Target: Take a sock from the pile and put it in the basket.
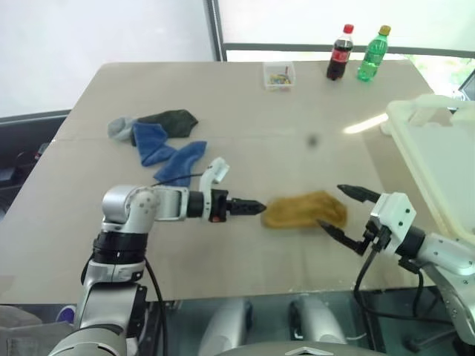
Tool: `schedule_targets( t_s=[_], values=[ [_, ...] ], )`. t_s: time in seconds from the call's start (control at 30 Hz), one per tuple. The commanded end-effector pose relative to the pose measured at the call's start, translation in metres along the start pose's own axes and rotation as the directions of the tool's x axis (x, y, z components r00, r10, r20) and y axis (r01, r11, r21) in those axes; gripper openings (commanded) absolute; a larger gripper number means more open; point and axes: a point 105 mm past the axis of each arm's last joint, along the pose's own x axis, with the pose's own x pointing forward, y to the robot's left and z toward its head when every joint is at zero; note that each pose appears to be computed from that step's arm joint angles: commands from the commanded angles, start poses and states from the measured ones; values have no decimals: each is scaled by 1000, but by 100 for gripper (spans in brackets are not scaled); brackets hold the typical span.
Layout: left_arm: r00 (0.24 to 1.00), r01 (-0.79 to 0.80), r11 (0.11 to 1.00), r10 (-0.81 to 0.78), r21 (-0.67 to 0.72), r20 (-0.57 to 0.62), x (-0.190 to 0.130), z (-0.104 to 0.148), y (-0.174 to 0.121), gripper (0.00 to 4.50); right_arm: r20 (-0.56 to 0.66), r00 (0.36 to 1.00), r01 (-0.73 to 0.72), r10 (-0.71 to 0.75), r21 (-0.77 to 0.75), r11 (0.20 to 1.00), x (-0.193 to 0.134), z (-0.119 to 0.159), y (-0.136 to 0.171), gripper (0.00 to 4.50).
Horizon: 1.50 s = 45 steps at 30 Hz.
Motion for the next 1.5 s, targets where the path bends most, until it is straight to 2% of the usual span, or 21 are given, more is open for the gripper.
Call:
schedule_targets(
  t_s=[0.03, 0.07, 0.17, 0.23, 0.27, 0.5, 0.83, 0.93, 1.07, 1.27, 1.5],
  values=[
    [999, 46, 999, -46, -24, -21, 0, -2, -7, 450, 4, 1000, 12, -12, -12, 1000, 3, -7, -1, 287],
    [998, 52, 998, -52, -23, -27, 0, -3, -8, 450, 1, 1000, 10, -10, -1, 1000, 4, -10, -2, 225],
    [997, 62, 998, -62, -4, -51, -3, -8, -12, 450, -10, 1000, -2, 2, 8, 1000, 8, -18, -1, 114],
    [997, 40, 999, -40, -2, -70, -2, -12, -10, 450, -29, 1000, -10, 10, 5, 1000, 11, -25, -2, 21],
    [997, 20, 1000, -20, -4, -80, -2, -14, -7, 450, -42, 999, -16, 17, 7, 1000, 12, -30, -2, 5],
    [992, -38, 998, 33, -45, -119, 7, -22, -5, 450, -85, 996, -14, 17, 33, 999, 16, -54, -1, 5],
    [980, 72, 990, -93, -119, -177, 36, -31, -22, 450, -82, 997, -3, 6, 28, 1000, 17, -53, -3, 5],
    [982, 135, 981, -151, -139, -115, 37, -19, -29, 450, -82, 997, 1, 0, 21, 1000, 17, -52, -2, 5],
    [974, 216, 972, -220, -91, -46, 33, -5, -44, 450, -81, 997, 9, -8, 20, 1000, 17, -51, -1, 5],
    [932, 360, 930, -362, -77, -12, 23, 5, -65, 450, -79, 997, 20, -19, 21, 1000, 17, -49, -2, 5],
    [920, 393, 919, -392, -41, 35, 34, 20, -73, 450, -73, 997, 34, -33, 17, 999, 13, -44, -3, 5]
  ],
)
